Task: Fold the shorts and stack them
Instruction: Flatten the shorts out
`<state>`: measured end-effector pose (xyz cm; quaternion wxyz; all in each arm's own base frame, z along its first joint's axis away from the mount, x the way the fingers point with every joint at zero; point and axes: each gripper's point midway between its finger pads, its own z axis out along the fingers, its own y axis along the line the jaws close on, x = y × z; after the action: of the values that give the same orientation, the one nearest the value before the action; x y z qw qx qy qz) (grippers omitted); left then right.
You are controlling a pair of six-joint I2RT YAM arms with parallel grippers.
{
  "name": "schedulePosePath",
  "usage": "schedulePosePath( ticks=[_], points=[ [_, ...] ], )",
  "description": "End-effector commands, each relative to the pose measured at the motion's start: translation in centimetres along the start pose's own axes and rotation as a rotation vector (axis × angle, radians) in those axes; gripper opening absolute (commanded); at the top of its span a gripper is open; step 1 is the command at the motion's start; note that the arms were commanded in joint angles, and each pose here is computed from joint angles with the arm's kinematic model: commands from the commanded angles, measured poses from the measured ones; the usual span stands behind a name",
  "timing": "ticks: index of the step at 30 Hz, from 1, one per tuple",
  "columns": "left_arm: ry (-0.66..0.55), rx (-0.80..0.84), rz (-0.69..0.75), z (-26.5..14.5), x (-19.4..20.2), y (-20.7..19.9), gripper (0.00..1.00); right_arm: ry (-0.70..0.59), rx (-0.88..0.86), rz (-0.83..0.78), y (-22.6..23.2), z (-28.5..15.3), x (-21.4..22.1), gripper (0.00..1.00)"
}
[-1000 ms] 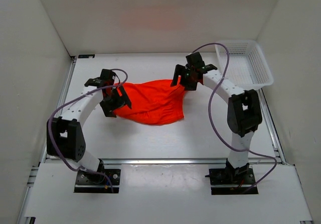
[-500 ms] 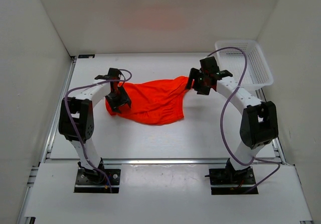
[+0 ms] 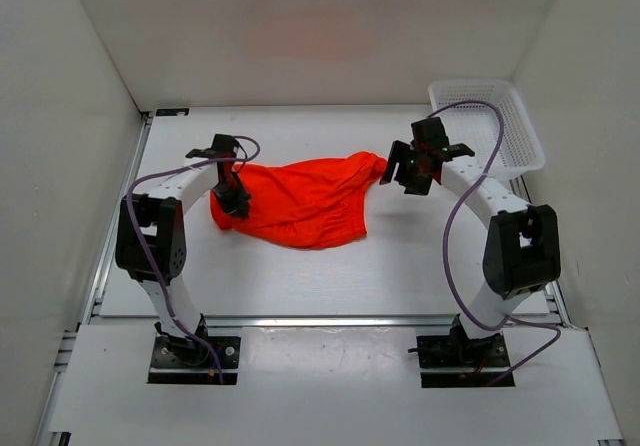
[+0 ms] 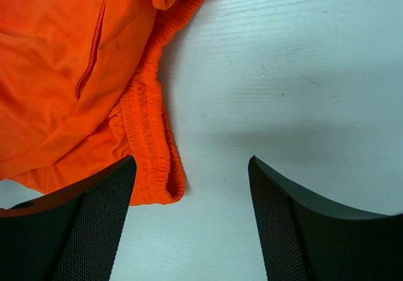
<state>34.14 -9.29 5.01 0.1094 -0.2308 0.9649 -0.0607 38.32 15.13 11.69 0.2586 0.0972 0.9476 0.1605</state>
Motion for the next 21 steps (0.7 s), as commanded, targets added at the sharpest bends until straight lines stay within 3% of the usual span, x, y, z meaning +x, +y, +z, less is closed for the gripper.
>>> schedulePosePath(
  ticks=[1,7,11,16,19,21],
  points=[
    [-0.123,0.091,-0.007,-4.6,-2.8,-1.1,0.10,-0.025,-0.045,-0.018,1.6,-0.3,-1.9,0.77],
    [-0.223,0.165,-0.048,-9.9,-4.6,-0.7,0.10,0.022,-0.082,0.014,3.4,3.2,-3.7,0.77],
    [-0.239,0.183,-0.054,-11.0,-5.1,-0.9,0.10,0.025,-0.108,0.046,5.1,5.2,-5.9,0.77],
    [-0.244,0.197,-0.052,-11.5,-5.6,-1.4,0.10,0.094,-0.128,0.083,6.2,8.4,-5.5,0.78],
    [-0.245,0.196,-0.043,-11.7,-5.8,-1.5,0.10,0.103,-0.145,0.075,7.0,9.4,-5.6,0.72],
    [-0.246,0.197,-0.042,-12.0,-5.9,-1.6,0.10,0.124,-0.138,0.080,7.1,10.1,-5.0,0.61]
  ],
)
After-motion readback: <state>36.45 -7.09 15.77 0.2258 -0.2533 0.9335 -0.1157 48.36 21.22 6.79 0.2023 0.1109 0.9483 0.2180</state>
